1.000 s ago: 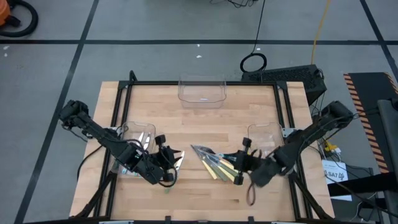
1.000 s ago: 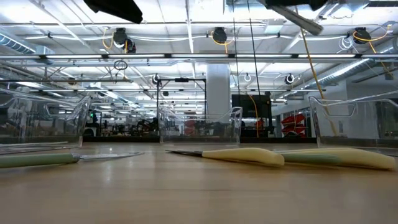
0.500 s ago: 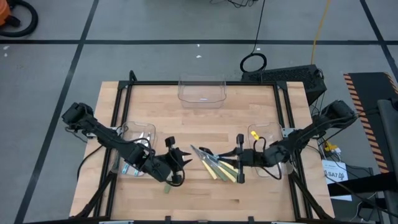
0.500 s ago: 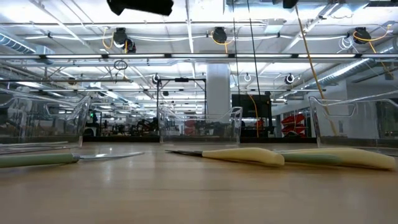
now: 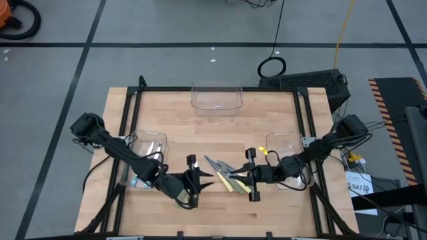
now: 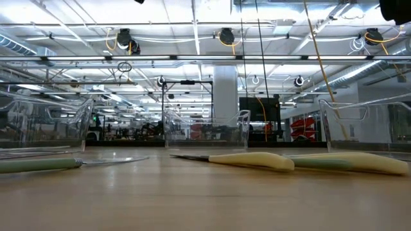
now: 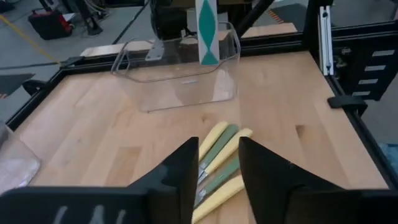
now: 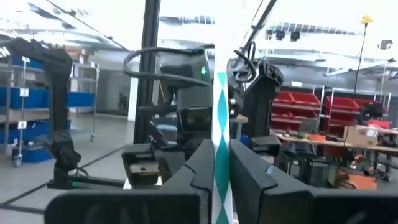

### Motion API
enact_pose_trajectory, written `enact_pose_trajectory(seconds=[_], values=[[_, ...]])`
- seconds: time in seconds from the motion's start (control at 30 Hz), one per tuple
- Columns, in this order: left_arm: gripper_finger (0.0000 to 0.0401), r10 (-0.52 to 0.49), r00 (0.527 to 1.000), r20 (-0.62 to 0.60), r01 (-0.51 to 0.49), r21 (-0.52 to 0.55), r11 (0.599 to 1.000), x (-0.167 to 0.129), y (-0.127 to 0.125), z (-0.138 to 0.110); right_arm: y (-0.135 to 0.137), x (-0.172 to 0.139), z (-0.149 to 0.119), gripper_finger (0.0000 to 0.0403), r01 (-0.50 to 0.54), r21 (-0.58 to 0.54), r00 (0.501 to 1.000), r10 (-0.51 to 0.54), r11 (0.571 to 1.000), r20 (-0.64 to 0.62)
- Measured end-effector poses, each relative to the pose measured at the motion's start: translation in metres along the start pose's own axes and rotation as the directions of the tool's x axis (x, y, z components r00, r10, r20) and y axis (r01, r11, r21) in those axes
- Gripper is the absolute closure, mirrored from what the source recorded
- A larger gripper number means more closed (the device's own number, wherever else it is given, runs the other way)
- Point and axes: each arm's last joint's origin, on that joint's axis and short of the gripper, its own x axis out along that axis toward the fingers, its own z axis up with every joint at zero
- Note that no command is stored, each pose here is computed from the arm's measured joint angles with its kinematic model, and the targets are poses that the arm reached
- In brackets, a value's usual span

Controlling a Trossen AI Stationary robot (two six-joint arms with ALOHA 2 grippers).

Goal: Sort silverware by color (type)
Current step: Put the white and blue patterned knife into the bottom left transparent bin

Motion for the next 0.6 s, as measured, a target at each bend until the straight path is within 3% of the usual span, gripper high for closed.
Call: enact_pose_trajectory(seconds=[0.33,0.6], values=[[0.0154,-0.001,0.996,0.088,0.004,-0.034,0.999,0.004,-0.001,0.008,0.000,0.002,-0.007,0.0380,-0.006,-0.002,0.999,0.006,1.000,0.046],[0.0139,0.007,0.988,0.153,-0.005,-0.014,1.000,0.014,-0.005,0.008,0.002,0.005,-0.015,0.0380,0.006,0.008,0.996,-0.006,1.000,0.084]])
